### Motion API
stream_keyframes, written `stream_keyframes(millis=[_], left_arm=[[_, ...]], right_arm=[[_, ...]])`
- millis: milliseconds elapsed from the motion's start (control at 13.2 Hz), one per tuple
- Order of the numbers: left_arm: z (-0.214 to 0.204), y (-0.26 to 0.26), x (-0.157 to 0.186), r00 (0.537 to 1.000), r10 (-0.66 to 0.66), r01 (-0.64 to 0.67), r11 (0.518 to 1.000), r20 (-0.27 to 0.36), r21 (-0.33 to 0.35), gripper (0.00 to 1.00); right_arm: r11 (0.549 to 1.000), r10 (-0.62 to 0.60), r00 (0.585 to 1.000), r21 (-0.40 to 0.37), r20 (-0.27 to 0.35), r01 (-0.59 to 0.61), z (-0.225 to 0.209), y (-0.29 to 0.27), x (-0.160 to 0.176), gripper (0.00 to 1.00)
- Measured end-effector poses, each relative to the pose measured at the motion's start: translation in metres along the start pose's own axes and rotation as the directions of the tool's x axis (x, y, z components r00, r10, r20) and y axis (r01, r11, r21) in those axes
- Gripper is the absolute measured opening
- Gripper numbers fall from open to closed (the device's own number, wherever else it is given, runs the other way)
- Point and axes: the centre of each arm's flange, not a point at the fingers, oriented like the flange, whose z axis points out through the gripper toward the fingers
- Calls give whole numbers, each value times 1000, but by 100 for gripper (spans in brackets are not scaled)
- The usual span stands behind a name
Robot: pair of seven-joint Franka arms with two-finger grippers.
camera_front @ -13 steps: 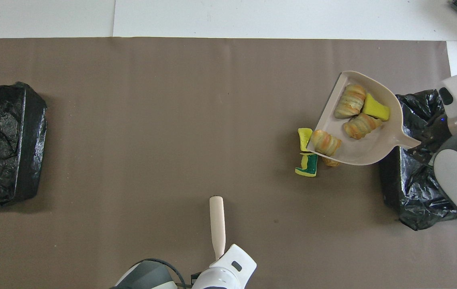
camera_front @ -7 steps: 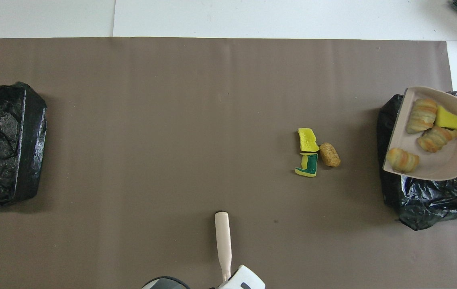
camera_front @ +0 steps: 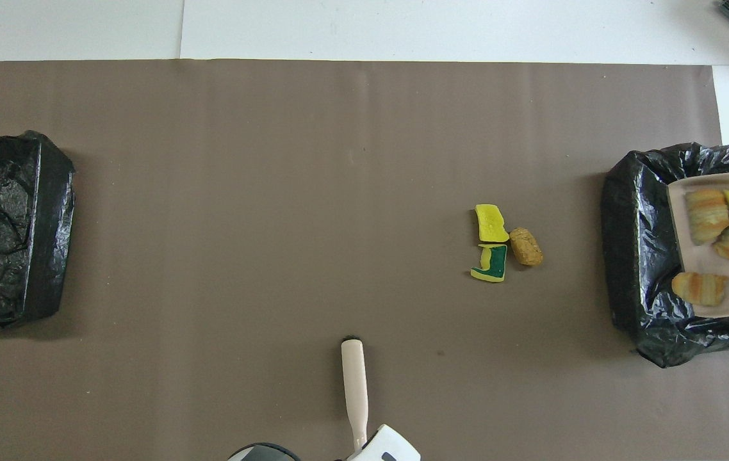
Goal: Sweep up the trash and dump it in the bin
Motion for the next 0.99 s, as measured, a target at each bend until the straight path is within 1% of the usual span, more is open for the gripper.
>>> stream_keyframes(millis=[76, 152, 228, 304, 380, 456, 532, 608, 684, 760, 836, 912, 988], left_arm=[[0, 0, -1, 1000, 1, -1, 1000, 0, 0, 26], [0, 0, -1, 1000, 1, -1, 1000, 0, 1, 26], [0, 0, -1, 1000, 1, -1, 1000, 0, 1, 26], [0, 0, -1, 1000, 1, -1, 1000, 0, 1, 26], [1, 0, -1, 1000, 0, 0, 1000, 1, 2, 33], [1, -1, 0, 1000, -1, 1, 1000, 1, 2, 45], [2, -1, 1, 1000, 2, -2, 1000, 3, 4, 51], [3, -2, 2, 1000, 12, -12, 1000, 4, 5, 54], [3, -3, 4, 1000, 20, -20, 1000, 5, 6, 65], [2, -4, 10, 1000, 24, -24, 1000, 5, 3, 78], [-2, -6, 20, 1000, 24, -24, 1000, 2, -6, 88], [-11, -9, 38, 1000, 27, -27, 999, -12, -22, 99], [-22, -13, 58, 999, 40, -41, 999, -37, -31, 100]], right_arm=[[998, -67, 997, -14, 43, 67, 1, 5, 10, 32], [991, -131, 987, -18, 97, 134, 4, 8, 18, 32], [984, -174, 975, -16, 138, 178, 7, 10, 25, 32], [979, -200, 966, -12, 161, 205, 8, 11, 29, 32], [974, -221, 958, -8, 182, 226, 6, 12, 31, 32], [970, -238, 949, -6, 210, 244, 2, 14, 32, 32], [967, -247, 941, -6, 230, 255, -2, 15, 32, 32], [967, -247, 938, -6, 243, 256, -6, 14, 30, 32], [968, -243, 936, 1, 253, 251, -10, 12, 26, 32], [970, -236, 935, 4, 266, 244, -18, 9, 21, 32], [971, -231, 932, 2, 281, 240, -27, 6, 18, 32], [971, -227, 929, -2, 293, 238, -39, 3, 18, 32], [972, -222, 928, -4, 301, 234, -48, 1, 17, 32]])
